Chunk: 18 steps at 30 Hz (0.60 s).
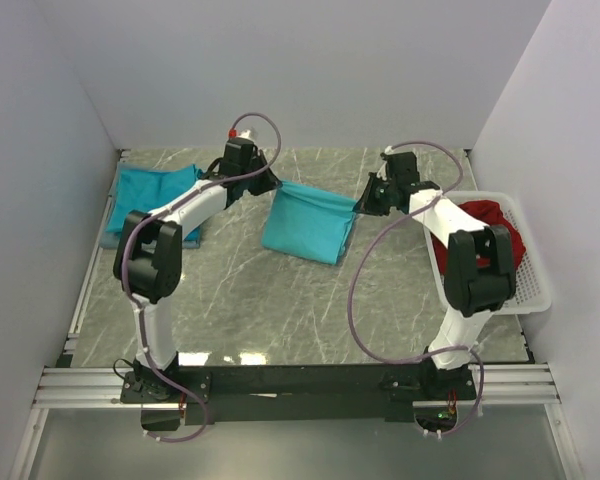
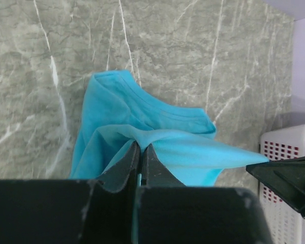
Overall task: Fold and stack the t-shirts
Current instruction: Fold the tshirt
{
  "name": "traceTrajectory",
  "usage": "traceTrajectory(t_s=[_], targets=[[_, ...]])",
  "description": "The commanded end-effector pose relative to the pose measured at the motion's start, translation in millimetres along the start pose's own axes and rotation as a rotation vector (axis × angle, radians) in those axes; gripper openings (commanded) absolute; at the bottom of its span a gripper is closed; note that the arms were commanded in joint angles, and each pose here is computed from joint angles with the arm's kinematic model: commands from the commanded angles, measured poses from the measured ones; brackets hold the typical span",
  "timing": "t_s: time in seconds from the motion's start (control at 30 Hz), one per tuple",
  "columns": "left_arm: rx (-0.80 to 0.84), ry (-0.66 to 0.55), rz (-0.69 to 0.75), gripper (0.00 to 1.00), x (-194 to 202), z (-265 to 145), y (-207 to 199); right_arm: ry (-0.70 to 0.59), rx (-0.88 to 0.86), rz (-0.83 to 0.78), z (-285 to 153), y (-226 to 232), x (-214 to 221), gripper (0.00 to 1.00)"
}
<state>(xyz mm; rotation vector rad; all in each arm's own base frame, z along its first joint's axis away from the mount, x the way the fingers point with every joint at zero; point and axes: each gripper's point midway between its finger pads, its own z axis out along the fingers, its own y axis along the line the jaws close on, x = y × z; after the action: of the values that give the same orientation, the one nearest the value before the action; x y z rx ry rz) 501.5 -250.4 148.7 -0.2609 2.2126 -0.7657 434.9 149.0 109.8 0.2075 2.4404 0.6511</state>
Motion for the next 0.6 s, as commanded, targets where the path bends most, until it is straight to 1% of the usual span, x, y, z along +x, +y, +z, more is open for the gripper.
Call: traceTrajectory(t_s=[0.0,0.03,0.07,0.1,0.13,0.17,0.2,0.23,0.27,0.3,0.33,0.37,0.47,0.5,0.53,0.57], targets=[[0.042,-0.021,0.035,0.04,-17.2,14.8,-4.8,-0.036,0.010,0.017,7.5,-5.2,-23.8,0.00],[0.044,-0.023,0.039,0.07,-19.6,17.4,-6.0,-0.040,0.008,0.017,9.6,-4.2,-27.4,0.00],[0.047,-0.019,0.043,0.12,-19.2,20.2,-5.1,-0.030,0.014,0.021,15.0,-7.3,-26.8,0.00],[0.052,-0.006,0.045,0.29,-15.2,25.0,-3.4,-0.027,0.018,0.023,17.5,-9.1,-27.4,0.00],[0.039,-0.007,0.042,0.43,-16.5,26.5,-1.9,-0.023,0.022,0.026,21.3,-10.3,-29.6,0.06],[0.035,-0.004,0.042,0.56,-16.8,27.2,-1.5,-0.022,0.024,0.026,22.1,-10.0,-31.5,0.17],[0.025,-0.008,0.046,0.77,-18.2,27.4,-0.1,-0.024,0.026,0.026,21.8,-9.5,-33.5,0.35],[0.021,-0.009,0.055,0.85,-20.3,25.5,-1.1,-0.034,0.024,0.024,20.4,-7.3,-39.6,0.79],[0.024,-0.011,0.063,0.90,-21.3,23.5,-2.3,-0.037,0.018,0.016,18.4,-5.2,-41.2,0.84],[0.027,-0.029,0.068,0.92,-27.5,17.3,-6.7,-0.041,0.006,0.011,16.9,-1.7,-42.6,0.85],[0.023,-0.030,0.073,0.98,-26.5,14.8,-6.3,-0.051,-0.007,0.005,11.9,2.5,-44.6,0.85],[0.028,-0.037,0.077,0.99,-28.5,11.4,-8.5,-0.057,-0.013,0.002,9.2,5.0,-45.3,0.86],[0.065,-0.015,0.097,0.99,-20.7,2.9,-18.0,-0.067,-0.054,-0.010,-0.3,16.2,-40.0,0.87],[0.082,0.001,0.103,1.00,-13.2,2.2,-21.3,-0.053,-0.060,-0.006,-0.2,15.5,-31.4,0.87],[0.114,0.029,0.102,0.99,-4.7,1.9,-26.2,-0.066,-0.081,-0.010,-3.0,20.8,-32.1,0.87],[0.137,0.049,0.100,0.99,2.3,1.4,-29.8,-0.048,-0.117,-0.007,-2.7,30.5,-24.5,0.88]])
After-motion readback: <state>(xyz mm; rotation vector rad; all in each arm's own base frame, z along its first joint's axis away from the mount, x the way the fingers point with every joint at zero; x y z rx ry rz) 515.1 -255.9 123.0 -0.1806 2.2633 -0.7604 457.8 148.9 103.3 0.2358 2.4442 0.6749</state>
